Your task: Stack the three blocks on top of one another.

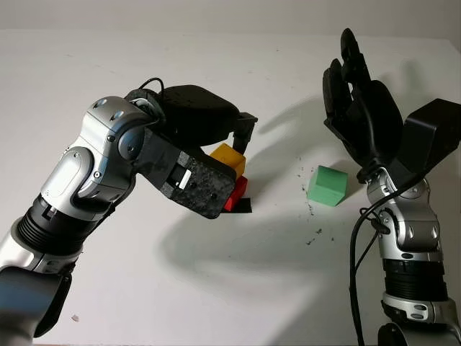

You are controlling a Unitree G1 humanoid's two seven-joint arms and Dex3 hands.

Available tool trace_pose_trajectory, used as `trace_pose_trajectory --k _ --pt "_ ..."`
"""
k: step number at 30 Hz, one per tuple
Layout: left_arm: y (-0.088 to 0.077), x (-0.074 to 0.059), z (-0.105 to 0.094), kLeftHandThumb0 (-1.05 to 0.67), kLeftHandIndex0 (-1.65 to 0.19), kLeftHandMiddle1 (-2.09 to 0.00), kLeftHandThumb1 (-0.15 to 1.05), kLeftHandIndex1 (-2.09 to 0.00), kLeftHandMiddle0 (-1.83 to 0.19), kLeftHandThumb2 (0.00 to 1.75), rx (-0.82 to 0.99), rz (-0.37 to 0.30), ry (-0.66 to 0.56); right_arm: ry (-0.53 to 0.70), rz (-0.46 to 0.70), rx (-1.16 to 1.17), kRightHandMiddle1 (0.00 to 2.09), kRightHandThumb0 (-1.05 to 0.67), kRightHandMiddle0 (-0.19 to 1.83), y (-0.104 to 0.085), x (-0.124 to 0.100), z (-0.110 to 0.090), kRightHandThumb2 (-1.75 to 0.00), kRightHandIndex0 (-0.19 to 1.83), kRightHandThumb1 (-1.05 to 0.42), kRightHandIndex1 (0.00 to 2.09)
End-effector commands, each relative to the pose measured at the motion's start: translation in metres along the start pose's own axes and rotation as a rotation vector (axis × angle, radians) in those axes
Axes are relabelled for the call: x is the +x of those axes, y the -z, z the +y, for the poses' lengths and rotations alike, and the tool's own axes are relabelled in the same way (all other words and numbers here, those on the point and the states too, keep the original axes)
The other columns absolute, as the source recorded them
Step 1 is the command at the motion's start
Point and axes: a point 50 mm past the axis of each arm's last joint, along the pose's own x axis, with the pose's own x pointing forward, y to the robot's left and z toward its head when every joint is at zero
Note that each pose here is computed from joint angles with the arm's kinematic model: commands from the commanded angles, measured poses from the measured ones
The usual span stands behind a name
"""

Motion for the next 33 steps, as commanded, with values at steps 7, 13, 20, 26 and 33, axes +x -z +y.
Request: trace_pose_trajectory --k 7,13,20,26,33 --pt "-0.0059 -0.0020 0.0105 -0.36 -0.24 -0.92 1.05 -1.52 -0.12 0.06 0.020 -0.016 -0.025 -0.001 -0.025 -0.002 0.00 -0.62 -0.19 -0.0030 -0.0012 0.0005 -0.62 -0.19 -1.05 0.00" --pt "-0.0074 -0.0010 0.0131 -0.37 -0.18 -0.74 1.05 -1.63 -0.15 0.10 0.012 -0.029 -0.026 0.000 -0.020 0.003 0.00 -0.63 -0.19 -0.0030 -0.0010 0.0012 -0.62 -0.19 -1.05 0.00" --pt "-0.0080 0.0004 0.0114 -0.34 -0.23 -0.73 1.05 -1.56 -0.16 0.11 -0.007 -0.038 -0.005 -0.014 -0.032 0.000 0.00 -0.61 -0.19 -0.0035 -0.0009 -0.0001 -0.64 -0.19 -1.05 0.00" --pt "-0.0087 0.0009 0.0110 -0.33 -0.23 -0.73 1.05 -1.55 -0.15 0.10 -0.009 -0.037 -0.002 -0.016 -0.027 -0.014 0.00 -0.60 -0.19 -0.0025 -0.0013 0.0001 -0.66 -0.19 -1.05 0.00" --pt "-0.0088 0.0014 0.0082 -0.34 -0.24 -0.72 1.04 -1.55 -0.15 0.07 -0.010 -0.035 0.010 -0.026 -0.022 -0.009 0.00 -0.60 -0.19 -0.0019 -0.0011 -0.0001 -0.65 -0.19 -1.05 0.00"
